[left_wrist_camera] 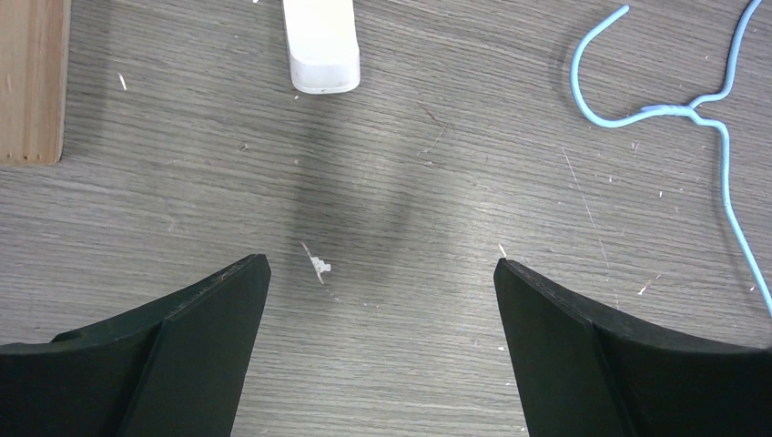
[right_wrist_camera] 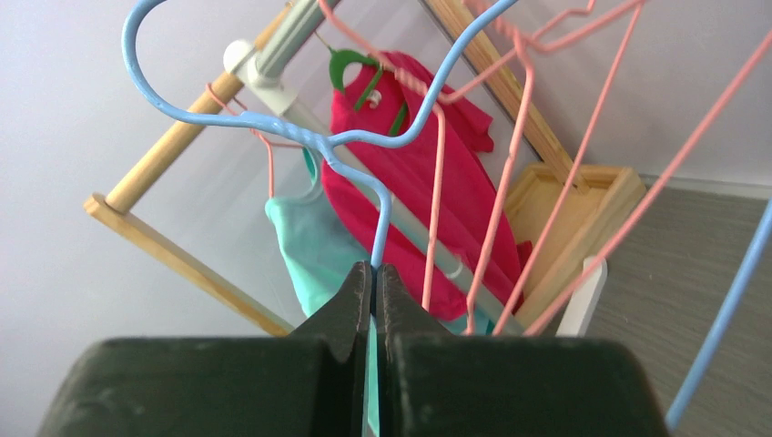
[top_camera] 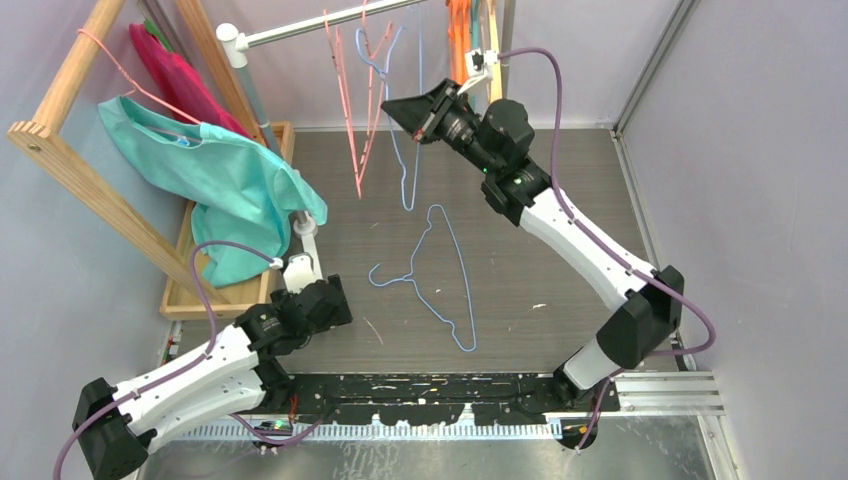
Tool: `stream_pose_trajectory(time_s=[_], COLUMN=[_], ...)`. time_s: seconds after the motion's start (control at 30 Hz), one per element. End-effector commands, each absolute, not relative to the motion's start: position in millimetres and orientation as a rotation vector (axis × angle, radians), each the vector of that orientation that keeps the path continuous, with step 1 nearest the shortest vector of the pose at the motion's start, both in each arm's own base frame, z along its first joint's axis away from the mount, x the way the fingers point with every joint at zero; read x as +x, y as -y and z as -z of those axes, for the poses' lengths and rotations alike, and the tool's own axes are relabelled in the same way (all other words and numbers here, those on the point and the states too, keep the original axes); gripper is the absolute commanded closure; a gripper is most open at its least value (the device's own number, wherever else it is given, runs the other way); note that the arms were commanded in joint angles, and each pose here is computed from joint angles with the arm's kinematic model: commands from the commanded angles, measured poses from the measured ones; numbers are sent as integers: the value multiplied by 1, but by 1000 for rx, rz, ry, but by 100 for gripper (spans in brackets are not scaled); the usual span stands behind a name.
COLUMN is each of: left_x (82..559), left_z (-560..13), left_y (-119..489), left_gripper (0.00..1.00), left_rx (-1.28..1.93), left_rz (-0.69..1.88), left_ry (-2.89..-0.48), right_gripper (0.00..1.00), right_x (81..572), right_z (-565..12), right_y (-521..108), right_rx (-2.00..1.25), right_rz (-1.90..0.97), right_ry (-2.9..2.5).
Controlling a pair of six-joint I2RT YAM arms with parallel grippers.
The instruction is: Organize the hangers
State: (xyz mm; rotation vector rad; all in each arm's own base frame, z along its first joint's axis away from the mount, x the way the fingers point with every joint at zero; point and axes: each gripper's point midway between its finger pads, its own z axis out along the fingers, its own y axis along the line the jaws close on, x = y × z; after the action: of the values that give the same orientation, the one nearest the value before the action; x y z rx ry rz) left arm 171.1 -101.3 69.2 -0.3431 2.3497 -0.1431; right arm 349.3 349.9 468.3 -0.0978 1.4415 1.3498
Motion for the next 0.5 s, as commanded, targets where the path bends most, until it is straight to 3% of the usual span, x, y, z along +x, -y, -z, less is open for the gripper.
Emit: stream_pose_trajectory(time_s=[0.0, 0.47], left_x=[182, 183], left_z=[-88, -85], left_y=[102, 99], left_gripper=[2, 2], left_rx=[-349, -341], left_rz=[140, 117], left_ry=[-2294, -2302], right_gripper=[99, 99], right_x=[337, 410], right_z=[-541, -525], right_y=[-345, -342], right_rx=[-166, -31], right_rz=[-1502, -1548], right_ry=[-1234, -1261])
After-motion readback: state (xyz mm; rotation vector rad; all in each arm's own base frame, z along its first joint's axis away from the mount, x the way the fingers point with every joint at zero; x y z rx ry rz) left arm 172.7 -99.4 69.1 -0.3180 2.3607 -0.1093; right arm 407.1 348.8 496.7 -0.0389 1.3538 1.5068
